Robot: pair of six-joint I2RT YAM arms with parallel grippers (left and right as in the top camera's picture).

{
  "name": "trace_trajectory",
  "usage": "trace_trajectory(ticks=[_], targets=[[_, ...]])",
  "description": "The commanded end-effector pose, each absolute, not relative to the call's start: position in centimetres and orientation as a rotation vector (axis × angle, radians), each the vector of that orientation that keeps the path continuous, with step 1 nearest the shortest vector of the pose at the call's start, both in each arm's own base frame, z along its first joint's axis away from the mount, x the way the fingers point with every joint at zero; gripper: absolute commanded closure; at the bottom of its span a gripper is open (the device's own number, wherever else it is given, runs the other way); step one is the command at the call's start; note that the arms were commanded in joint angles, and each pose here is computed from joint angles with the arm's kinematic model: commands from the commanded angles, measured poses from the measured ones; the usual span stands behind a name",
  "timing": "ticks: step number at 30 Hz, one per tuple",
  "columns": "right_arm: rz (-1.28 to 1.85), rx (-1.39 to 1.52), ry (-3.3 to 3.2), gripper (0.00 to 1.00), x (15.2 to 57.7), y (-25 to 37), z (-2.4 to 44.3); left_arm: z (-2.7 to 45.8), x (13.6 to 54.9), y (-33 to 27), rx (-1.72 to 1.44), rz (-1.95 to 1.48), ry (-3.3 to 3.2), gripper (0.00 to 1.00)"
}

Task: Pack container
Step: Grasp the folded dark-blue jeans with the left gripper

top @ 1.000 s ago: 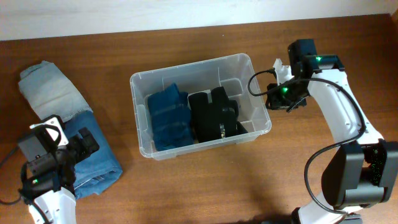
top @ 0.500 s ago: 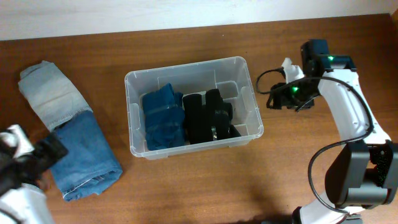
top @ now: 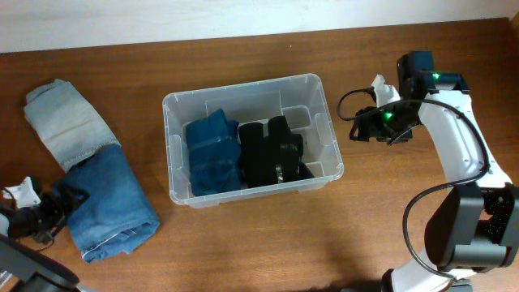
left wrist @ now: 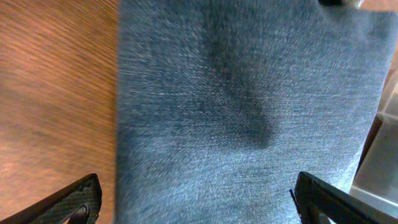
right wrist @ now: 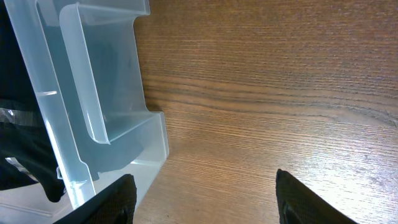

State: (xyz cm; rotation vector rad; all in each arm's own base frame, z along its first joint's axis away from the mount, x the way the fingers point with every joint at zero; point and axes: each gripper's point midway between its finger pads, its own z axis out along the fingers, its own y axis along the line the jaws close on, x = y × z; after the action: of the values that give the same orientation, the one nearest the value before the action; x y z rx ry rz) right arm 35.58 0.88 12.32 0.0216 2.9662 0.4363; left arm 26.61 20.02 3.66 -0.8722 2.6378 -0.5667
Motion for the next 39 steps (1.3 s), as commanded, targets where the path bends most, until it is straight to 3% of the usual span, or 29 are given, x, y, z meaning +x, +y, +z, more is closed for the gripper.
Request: trace_trajectory(ticks=[1, 10, 12, 15, 17, 18, 26, 35, 39], targets=[[0.451, 0.025, 2.955, 0.35, 35.6, 0.9, 12.5, 2.4, 26.4, 19.1, -0.817, -0.637, 2.660, 0.02], [0.451, 0.025, 2.955, 0.35, 35.6, 0.9, 12.5, 0.1, 25.6, 17.5, -0.834, -0.644, 2.736, 0.02], [0.451, 0.025, 2.955, 0.35, 35.6, 0.9, 12.5, -0.9, 25.5, 16.2, -0.814, -0.674, 2.765, 0.08], [0.452, 0.027, 2.957, 0.35, 35.6, 0.9, 12.5, -1.2, 25.8, 15.2, -0.789, -0.709, 2.770, 0.41], [0.452, 0.027, 2.957, 0.35, 35.6, 0.9, 12.5, -0.9, 26.1, 15.0, -0.785, -0.738, 2.747, 0.76], [0.452, 0.027, 2.958, 0.35, 35.6, 0.9, 12.5, -0.8, 26.2, 14.9, -0.785, -0.749, 2.742, 0.99], [0.452, 0.026, 2.957, 0.35, 35.6, 0.9, 12.5, 4.8, 28.8, 13.5, -0.678, -0.949, 2.578, 0.99], [0.452, 0.027, 2.957, 0.35, 35.6, 0.9, 12.5, 23.5, 31.4, 13.6, -0.433, -0.754, 2.322, 0.99], [0.452, 0.026, 2.957, 0.35, 35.6, 0.9, 12.5, 30.7, 32.6, 10.4, -0.297, -0.699, 2.225, 0.99]])
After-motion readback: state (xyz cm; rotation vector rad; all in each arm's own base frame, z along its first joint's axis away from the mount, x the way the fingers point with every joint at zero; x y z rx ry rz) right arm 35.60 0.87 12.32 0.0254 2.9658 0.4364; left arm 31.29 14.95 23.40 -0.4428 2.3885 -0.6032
